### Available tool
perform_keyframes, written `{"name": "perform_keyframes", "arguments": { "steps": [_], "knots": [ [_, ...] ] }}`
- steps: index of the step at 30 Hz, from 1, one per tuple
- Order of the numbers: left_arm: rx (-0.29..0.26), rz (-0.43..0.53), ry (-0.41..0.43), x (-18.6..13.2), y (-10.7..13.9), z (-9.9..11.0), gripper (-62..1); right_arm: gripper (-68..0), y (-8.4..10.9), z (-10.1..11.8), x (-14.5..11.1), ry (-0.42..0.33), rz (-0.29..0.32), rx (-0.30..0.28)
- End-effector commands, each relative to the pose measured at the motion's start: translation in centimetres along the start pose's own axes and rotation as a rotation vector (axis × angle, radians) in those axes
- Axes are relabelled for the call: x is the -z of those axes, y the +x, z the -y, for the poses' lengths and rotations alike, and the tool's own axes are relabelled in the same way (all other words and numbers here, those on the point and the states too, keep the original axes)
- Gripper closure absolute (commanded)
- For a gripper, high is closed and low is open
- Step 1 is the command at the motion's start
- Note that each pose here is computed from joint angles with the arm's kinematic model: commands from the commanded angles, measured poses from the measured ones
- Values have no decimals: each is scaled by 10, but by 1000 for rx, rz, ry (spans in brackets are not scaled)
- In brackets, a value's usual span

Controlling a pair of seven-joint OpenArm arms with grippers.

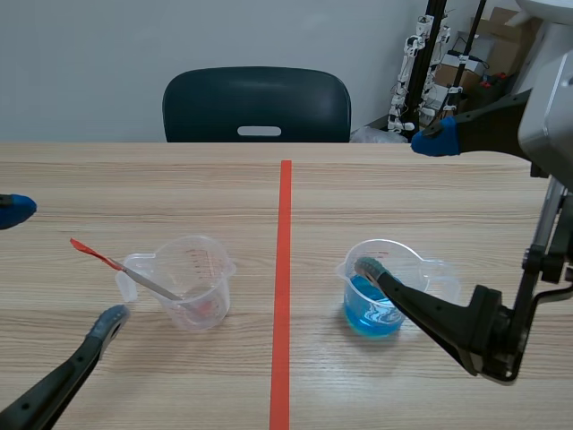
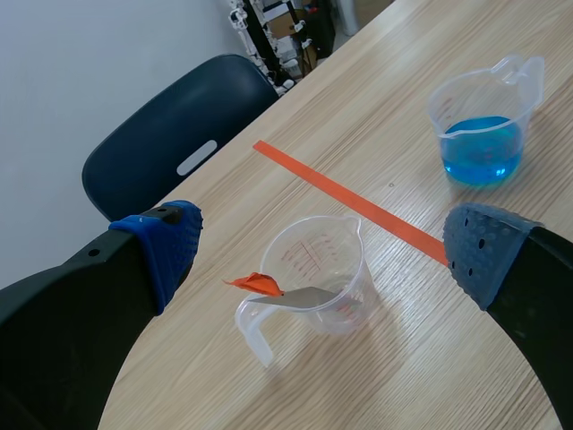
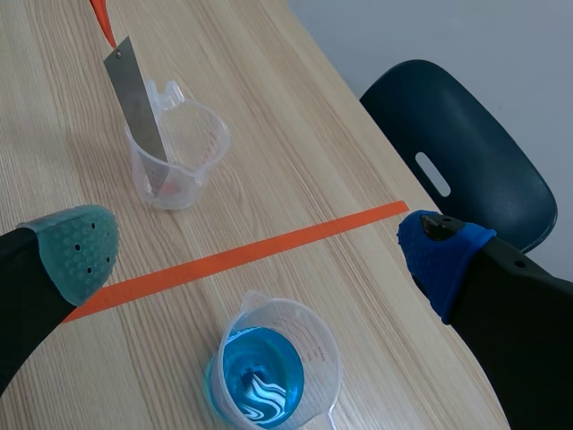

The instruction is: Do the redox reaction experiment. lift the metal plate out of the left beaker

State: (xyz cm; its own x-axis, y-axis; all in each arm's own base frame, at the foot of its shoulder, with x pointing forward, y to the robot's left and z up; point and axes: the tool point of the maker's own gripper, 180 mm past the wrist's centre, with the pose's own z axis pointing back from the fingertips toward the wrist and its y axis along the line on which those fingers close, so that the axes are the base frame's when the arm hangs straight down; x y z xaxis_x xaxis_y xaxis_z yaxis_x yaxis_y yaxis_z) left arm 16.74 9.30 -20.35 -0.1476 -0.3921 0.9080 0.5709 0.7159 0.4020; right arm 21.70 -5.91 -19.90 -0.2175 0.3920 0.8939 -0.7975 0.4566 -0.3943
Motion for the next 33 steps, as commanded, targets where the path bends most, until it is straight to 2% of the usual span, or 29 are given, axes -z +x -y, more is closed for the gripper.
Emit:
{"name": "perform_keyframes", "arguments": {
  "steps": [1, 27, 33],
  "knots": [
    [4, 22, 8, 0, 6, -3, -566, -679, 8, 7, 0, -16, 29, -13],
    [4, 14, 8, 0, 4, -3, -568, -679, 8, 7, 0, -16, 25, -12],
    [3, 9, 7, 0, 3, -3, -568, -679, 8, -1, 2, 1, 35, 10]
  ]
}}
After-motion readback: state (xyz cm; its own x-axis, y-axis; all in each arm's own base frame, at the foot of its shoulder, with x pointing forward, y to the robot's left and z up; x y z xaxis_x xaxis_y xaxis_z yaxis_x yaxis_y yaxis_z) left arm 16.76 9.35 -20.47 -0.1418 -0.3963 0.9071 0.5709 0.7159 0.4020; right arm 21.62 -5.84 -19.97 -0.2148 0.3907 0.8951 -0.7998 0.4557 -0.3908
